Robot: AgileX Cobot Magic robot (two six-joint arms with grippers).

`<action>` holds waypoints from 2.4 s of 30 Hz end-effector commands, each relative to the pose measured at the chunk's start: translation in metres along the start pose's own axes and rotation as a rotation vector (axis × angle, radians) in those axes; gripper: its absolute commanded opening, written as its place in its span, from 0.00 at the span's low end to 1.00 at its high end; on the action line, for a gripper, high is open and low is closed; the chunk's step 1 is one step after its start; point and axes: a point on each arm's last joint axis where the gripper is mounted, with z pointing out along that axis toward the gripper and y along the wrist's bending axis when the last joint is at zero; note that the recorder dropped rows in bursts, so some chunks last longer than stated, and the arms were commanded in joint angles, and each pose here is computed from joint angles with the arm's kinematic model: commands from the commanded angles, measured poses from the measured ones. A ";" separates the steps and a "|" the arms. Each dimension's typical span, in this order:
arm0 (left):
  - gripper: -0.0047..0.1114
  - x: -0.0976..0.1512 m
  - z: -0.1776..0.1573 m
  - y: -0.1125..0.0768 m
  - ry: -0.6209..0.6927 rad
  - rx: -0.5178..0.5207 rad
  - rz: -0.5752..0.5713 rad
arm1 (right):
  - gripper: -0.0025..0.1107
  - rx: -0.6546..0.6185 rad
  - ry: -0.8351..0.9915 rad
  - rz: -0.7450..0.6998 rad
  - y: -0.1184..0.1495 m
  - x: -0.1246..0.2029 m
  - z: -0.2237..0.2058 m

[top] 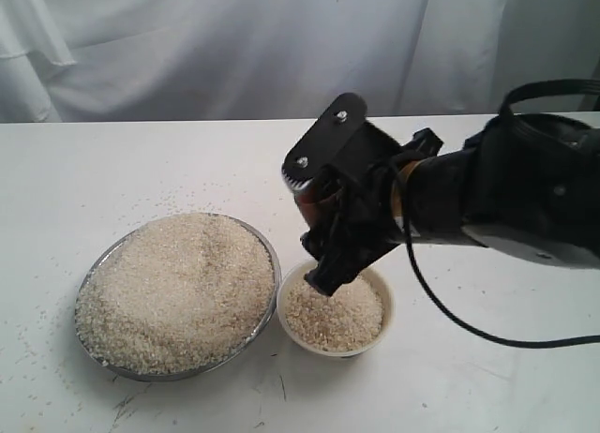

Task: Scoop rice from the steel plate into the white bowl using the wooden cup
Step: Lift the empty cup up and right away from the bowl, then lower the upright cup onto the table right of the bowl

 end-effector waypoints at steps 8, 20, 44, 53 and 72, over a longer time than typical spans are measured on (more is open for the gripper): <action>0.04 0.001 0.000 0.000 -0.006 -0.001 -0.002 | 0.02 0.068 -0.363 0.273 -0.075 0.023 -0.004; 0.04 0.001 0.000 0.000 -0.006 -0.001 -0.002 | 0.02 -0.008 -0.504 0.291 -0.099 0.062 0.054; 0.04 0.001 0.000 0.000 -0.006 -0.001 -0.002 | 0.02 -0.224 -0.460 0.201 -0.089 0.123 0.171; 0.04 0.001 0.000 0.000 -0.006 -0.001 -0.002 | 0.02 -0.221 -0.452 0.158 -0.087 0.128 0.174; 0.04 0.001 0.000 0.000 -0.006 -0.001 -0.002 | 0.02 -0.169 -0.533 0.165 -0.111 0.122 0.159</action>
